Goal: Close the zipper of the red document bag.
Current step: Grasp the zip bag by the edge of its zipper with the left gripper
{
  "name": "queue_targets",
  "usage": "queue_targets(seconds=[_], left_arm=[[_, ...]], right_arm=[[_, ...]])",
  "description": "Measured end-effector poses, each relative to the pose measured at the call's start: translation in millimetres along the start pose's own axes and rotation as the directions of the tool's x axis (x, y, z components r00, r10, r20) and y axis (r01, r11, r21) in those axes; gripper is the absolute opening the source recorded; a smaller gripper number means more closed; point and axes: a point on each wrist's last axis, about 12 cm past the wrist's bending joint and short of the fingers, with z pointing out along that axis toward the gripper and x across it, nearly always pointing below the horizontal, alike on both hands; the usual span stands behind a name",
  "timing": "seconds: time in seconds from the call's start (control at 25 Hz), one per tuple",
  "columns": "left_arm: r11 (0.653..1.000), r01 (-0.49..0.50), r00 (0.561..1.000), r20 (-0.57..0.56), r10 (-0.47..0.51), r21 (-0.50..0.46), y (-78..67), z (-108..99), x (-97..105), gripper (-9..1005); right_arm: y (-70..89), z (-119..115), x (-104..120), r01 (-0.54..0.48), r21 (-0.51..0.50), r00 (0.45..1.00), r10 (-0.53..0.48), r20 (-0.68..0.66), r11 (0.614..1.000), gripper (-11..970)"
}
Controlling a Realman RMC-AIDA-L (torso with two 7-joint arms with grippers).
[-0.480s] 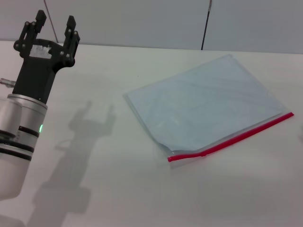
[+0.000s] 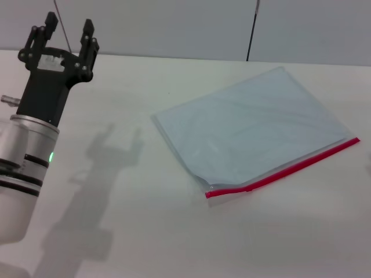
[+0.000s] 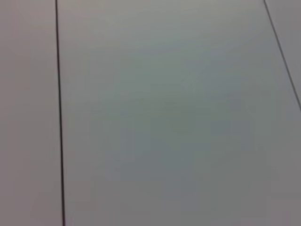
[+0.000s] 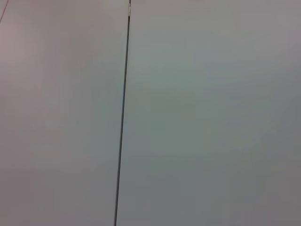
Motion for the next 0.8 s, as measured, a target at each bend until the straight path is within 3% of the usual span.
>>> queue_targets(seconds=[0.16, 0.28, 0.32, 0.4, 0.48, 0.64, 0.8], left_arm=[[0.98, -0.128, 0.991, -0.021, 0.133, 0.154, -15.8, 4, 5, 619], [0.913, -0.293, 0.953, 0.012, 0.302, 0.284, -33.7, 6, 8, 618], [0.876, -0.364, 0.927, 0.035, 0.373, 0.316, -41.7, 6, 9, 618], [0.839, -0.423, 0.901, 0.058, 0.43, 0.342, -54.3, 5, 8, 617], [0.818, -0.434, 0.892, 0.052, 0.45, 0.378, -68.7, 5, 1, 613], [0.789, -0.43, 0.884, 0.025, 0.467, 0.439, -79.4, 7, -12, 604], [0.714, -0.411, 0.854, -0.034, 0.519, 0.567, -96.5, 10, -27, 596]], right_arm=[[-0.3, -1, 0, 0.0, 0.001, 1.0, 0.0, -0.002, 1.0, 894], [-0.7, -1, 0, 0.002, 0.002, 1.0, -0.002, -0.002, 1.0, 894], [-0.8, -1, 0, 0.002, 0.001, 1.0, -0.002, -0.002, 1.0, 894], [-1.1, -1, 0, 0.003, 0.001, 1.0, -0.003, -0.002, 1.0, 894], [-1.7, -2, 0, 0.005, 0.002, 1.0, -0.005, -0.004, 1.0, 894], [-2.9, -3, 0, 0.009, 0.003, 1.0, -0.009, -0.006, 1.0, 893], [-3.5, -3, 0, 0.011, 0.003, 1.0, -0.011, -0.008, 1.0, 893]])
